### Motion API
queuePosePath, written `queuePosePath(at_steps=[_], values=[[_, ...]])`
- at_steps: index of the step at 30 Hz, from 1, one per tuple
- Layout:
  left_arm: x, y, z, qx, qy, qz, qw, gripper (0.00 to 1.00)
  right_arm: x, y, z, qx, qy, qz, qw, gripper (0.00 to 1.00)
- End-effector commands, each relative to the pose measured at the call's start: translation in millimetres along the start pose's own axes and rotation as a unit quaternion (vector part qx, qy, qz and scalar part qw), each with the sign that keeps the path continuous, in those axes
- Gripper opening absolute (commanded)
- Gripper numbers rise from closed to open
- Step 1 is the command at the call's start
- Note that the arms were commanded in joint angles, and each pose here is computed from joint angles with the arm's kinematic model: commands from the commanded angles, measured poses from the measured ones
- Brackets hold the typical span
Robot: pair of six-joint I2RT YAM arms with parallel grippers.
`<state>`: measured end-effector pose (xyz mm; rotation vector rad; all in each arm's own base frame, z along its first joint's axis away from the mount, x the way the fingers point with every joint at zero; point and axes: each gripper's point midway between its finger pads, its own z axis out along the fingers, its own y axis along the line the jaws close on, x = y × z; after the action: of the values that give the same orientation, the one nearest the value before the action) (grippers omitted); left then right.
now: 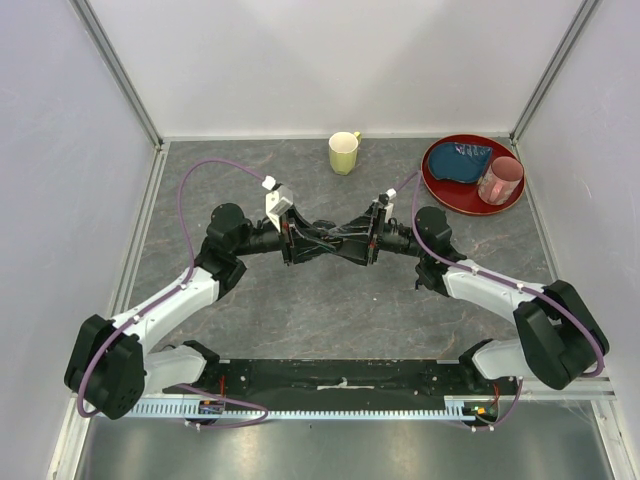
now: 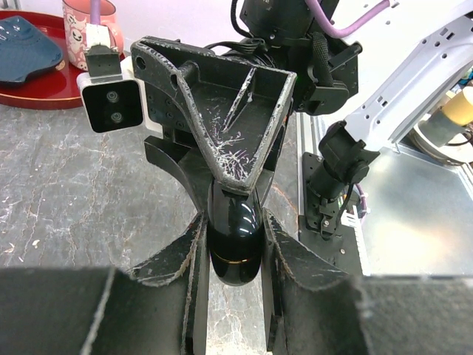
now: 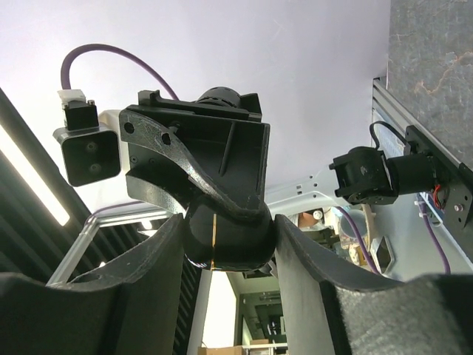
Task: Insert the wireless bluetooth earbuds into the charging case
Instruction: Pick up the charging case at the center of the board.
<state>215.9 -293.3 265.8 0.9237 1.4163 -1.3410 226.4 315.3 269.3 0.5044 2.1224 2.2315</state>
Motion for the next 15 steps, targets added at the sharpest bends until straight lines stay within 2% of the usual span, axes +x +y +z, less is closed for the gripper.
queuePosePath(at_steps=[1, 5, 11, 15], values=[[-20, 0, 4, -0.001, -0.020, 0.040, 0.999, 0.29, 2, 18, 0, -0.037, -0.002, -0.013, 0.999, 0.26], [-27, 0, 4, -0.010, -0.048, 0.029, 0.998, 0.42, 2, 23, -2, -0.049, -0.010, -0.019, 0.999, 0.21], [-40, -4, 1, -0.010, -0.110, 0.020, 0.994, 0.46, 3, 32, -4, -0.068, -0.011, -0.022, 0.997, 0.18], [-39, -5, 2, -0.005, -0.120, 0.012, 0.993, 0.47, 4, 40, -6, -0.090, -0.016, -0.022, 0.996, 0.16]])
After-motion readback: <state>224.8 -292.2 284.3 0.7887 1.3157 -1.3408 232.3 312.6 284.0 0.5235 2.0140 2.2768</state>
